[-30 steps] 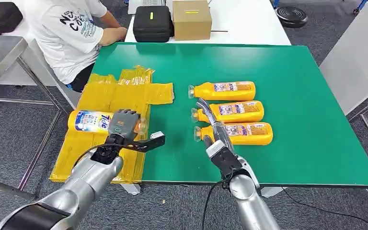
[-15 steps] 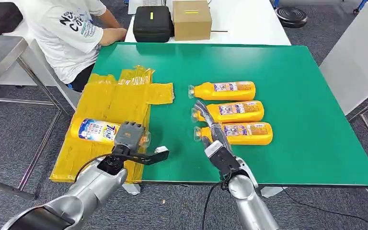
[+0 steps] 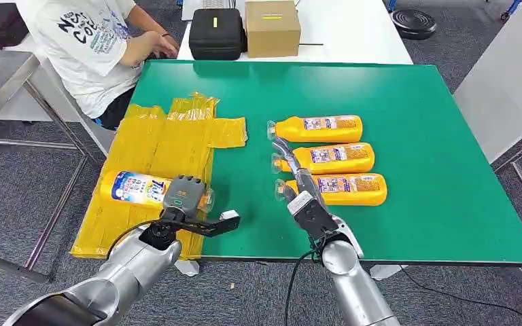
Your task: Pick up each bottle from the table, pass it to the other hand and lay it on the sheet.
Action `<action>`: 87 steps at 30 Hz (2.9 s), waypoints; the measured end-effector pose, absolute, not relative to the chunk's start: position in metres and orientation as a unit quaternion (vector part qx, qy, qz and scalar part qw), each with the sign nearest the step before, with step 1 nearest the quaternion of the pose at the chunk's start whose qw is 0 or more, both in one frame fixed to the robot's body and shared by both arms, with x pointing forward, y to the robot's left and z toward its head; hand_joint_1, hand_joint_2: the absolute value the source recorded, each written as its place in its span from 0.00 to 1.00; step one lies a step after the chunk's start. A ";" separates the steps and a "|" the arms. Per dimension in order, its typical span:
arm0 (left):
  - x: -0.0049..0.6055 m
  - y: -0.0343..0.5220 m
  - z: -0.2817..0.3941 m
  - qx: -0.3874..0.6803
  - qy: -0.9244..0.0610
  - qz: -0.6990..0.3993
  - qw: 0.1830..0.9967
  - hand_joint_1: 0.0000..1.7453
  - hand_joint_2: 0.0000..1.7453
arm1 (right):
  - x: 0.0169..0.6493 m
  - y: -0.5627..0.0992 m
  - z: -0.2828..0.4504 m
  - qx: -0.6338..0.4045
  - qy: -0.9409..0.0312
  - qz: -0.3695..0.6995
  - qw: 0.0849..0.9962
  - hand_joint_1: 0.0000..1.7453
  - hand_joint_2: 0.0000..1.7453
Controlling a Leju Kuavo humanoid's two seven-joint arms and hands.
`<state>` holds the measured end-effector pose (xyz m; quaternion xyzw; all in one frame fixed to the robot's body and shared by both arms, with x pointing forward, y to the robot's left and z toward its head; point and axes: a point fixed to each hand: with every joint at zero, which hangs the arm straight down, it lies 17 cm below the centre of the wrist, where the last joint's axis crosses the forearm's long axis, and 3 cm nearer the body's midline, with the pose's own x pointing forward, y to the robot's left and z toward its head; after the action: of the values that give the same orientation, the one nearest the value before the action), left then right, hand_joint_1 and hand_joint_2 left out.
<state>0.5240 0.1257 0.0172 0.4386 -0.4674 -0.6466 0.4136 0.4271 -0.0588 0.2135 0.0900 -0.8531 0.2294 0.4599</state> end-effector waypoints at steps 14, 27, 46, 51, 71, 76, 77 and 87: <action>0.526 0.123 0.021 0.439 -0.473 -0.643 0.412 0.06 1.00 | 0.432 -0.056 0.210 0.095 -0.849 0.231 0.466 0.00 0.00; 0.530 0.125 0.025 0.448 -0.463 -0.649 0.405 0.00 1.00 | 0.432 -0.055 0.207 0.097 -0.848 0.228 0.468 0.00 0.00; 0.521 0.117 0.014 0.423 -0.446 -0.676 0.406 0.00 1.00 | 0.434 -0.065 0.200 0.077 -0.848 0.223 0.476 0.00 0.00; 0.514 0.114 0.012 0.419 -0.452 -0.675 0.406 0.00 1.00 | 0.432 -0.064 0.195 0.077 -0.845 0.224 0.479 0.00 0.00; 0.496 0.111 0.022 0.443 -0.485 -0.633 0.409 0.00 1.00 | 0.428 -0.067 0.192 0.071 -0.844 0.225 0.482 0.00 0.00; 0.493 0.124 0.044 0.484 -0.495 -0.592 0.412 0.00 1.00 | 0.424 -0.070 0.187 0.069 -0.842 0.223 0.486 0.00 0.00; 0.493 0.128 0.051 0.496 -0.495 -0.583 0.412 0.00 1.00 | 0.423 -0.070 0.186 0.068 -0.842 0.222 0.487 0.00 0.00; 0.485 0.131 0.143 0.566 -0.579 -0.476 0.342 0.00 1.00 | 0.421 -0.070 0.183 0.066 -0.838 0.227 0.492 0.00 0.00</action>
<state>0.4847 0.1306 0.1429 0.5665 -0.5794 -0.4757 0.3423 0.4207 -0.0697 0.1826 0.0663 -0.8375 0.2273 0.4925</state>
